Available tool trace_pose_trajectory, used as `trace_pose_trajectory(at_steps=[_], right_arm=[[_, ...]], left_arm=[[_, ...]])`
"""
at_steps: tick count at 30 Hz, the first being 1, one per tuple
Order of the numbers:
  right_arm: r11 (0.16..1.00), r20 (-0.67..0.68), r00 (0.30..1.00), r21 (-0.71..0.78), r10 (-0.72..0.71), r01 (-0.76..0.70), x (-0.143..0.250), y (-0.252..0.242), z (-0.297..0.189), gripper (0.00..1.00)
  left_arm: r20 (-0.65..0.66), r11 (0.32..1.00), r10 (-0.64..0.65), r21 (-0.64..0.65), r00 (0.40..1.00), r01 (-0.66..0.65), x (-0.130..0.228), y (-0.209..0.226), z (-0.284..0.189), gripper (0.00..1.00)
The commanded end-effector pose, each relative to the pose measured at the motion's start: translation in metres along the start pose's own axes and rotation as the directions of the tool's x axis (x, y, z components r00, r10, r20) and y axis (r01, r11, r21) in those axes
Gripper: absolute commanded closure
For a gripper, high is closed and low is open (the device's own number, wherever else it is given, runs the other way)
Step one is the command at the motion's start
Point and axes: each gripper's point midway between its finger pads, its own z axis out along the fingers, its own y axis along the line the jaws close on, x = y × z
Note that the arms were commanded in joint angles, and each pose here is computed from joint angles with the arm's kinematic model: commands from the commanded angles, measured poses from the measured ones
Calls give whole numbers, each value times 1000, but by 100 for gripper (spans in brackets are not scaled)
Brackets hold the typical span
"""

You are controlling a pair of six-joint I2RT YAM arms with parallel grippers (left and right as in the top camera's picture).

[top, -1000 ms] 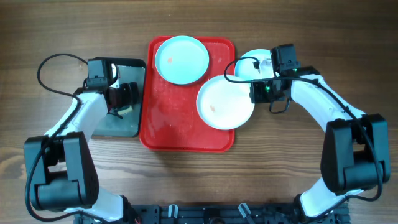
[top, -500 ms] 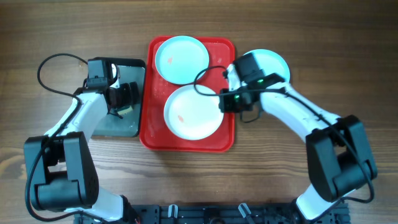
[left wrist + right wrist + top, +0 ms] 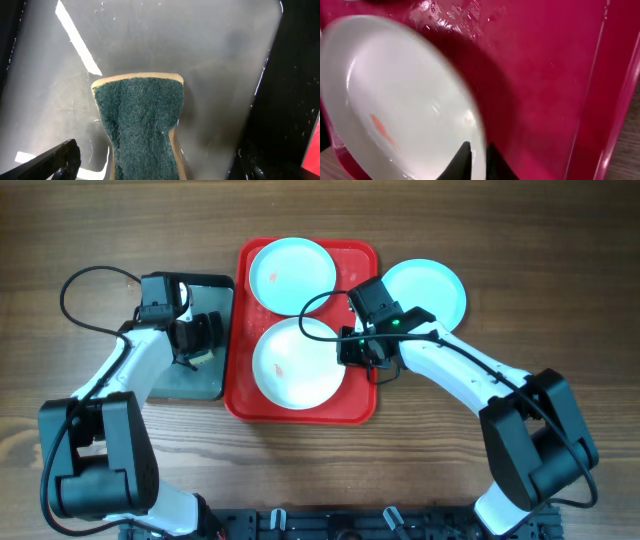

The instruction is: Clean dirty plates on tray and stack at the side

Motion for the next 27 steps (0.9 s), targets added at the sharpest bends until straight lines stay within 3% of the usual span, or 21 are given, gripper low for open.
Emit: trace_pose_trajectory(at_steps=[1, 5, 12, 18, 24, 27], right_arm=[[995, 27, 995, 4, -101, 101, -10, 6, -1, 84], [979, 92, 975, 27, -204, 202, -33, 12, -13, 81], [981, 165, 967, 51, -193, 187, -64, 6, -29, 91], [972, 109, 966, -12, -234, 236, -45, 24, -24, 73], [970, 73, 967, 4, -243, 243, -34, 21, -20, 68], [953, 145, 942, 52, -303, 299, -51, 19, -20, 66]], left_arm=[[12, 1000, -1, 10, 1000, 0, -1, -1, -4, 0], [12, 1000, -1, 10, 1000, 0, -1, -1, -4, 0], [13, 1000, -1, 10, 1000, 0, -2, -1, -4, 0], [13, 1000, -1, 10, 1000, 0, -2, -1, -4, 0], [12, 1000, -1, 10, 1000, 0, -1, -1, -4, 0], [12, 1000, -1, 9, 1000, 0, -1, -1, -4, 0]])
